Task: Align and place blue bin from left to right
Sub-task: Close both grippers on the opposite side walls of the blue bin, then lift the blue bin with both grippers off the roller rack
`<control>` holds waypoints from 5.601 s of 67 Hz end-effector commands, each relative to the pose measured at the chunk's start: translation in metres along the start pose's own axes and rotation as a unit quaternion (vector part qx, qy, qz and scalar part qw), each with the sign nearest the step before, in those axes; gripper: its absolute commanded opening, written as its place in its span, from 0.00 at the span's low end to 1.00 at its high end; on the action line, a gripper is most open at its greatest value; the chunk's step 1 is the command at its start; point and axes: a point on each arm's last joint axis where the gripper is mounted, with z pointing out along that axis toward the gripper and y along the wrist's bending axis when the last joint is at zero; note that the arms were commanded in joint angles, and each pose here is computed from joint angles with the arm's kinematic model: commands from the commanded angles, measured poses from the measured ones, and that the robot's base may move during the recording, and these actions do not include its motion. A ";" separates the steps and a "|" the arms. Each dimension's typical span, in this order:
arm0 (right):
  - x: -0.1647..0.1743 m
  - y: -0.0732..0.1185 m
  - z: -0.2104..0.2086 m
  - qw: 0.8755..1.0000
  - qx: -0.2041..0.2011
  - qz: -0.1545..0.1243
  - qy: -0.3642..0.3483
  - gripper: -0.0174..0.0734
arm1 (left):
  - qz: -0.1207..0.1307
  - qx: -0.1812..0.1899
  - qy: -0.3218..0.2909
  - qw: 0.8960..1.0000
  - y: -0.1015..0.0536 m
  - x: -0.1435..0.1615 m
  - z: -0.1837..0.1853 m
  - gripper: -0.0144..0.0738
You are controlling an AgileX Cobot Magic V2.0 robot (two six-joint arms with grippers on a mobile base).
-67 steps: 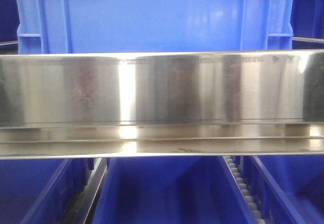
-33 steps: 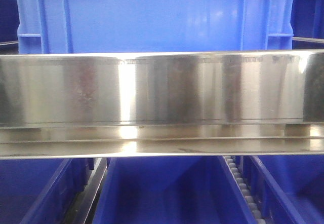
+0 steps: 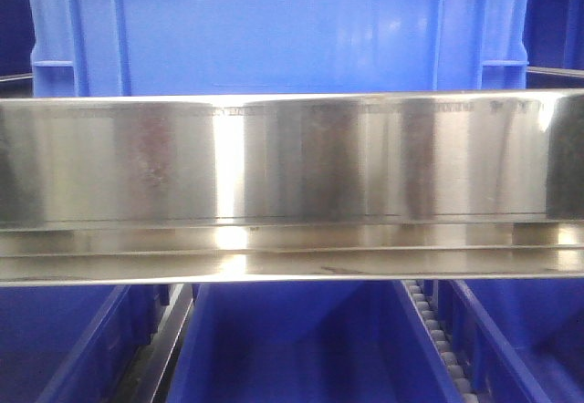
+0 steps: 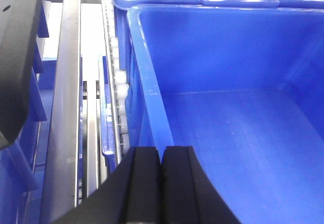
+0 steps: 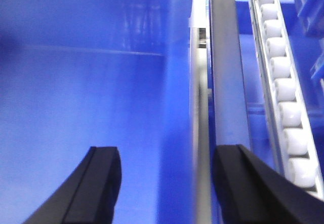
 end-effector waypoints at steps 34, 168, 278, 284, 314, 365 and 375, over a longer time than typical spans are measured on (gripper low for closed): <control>0.000 0.000 0.009 1.000 0.011 0.008 0.000 0.53 | -0.006 0.005 0.003 1.000 -0.003 -0.001 -0.001 0.04; 0.001 0.000 0.009 1.000 0.014 0.007 0.006 0.12 | -0.009 -0.114 0.080 0.990 -0.039 0.003 0.055 0.55; 0.001 0.000 0.009 1.000 0.014 0.007 0.005 0.12 | -0.001 -0.110 0.110 0.988 -0.040 0.012 0.064 0.49; 0.001 0.000 0.009 1.000 0.014 0.007 0.005 0.12 | -0.002 -0.109 0.110 0.988 -0.041 0.012 0.064 0.39; 0.000 0.000 0.009 1.000 0.013 0.007 0.002 0.12 | -0.001 -0.107 0.105 0.989 -0.041 0.011 0.064 0.04; -0.006 0.007 -0.011 1.000 0.007 0.019 -0.014 0.11 | -0.009 -0.107 0.103 0.989 -0.043 0.007 0.051 0.04; -0.010 0.011 -0.022 0.999 0.003 0.027 -0.023 0.11 | -0.012 -0.104 0.092 0.990 -0.044 0.002 0.038 0.04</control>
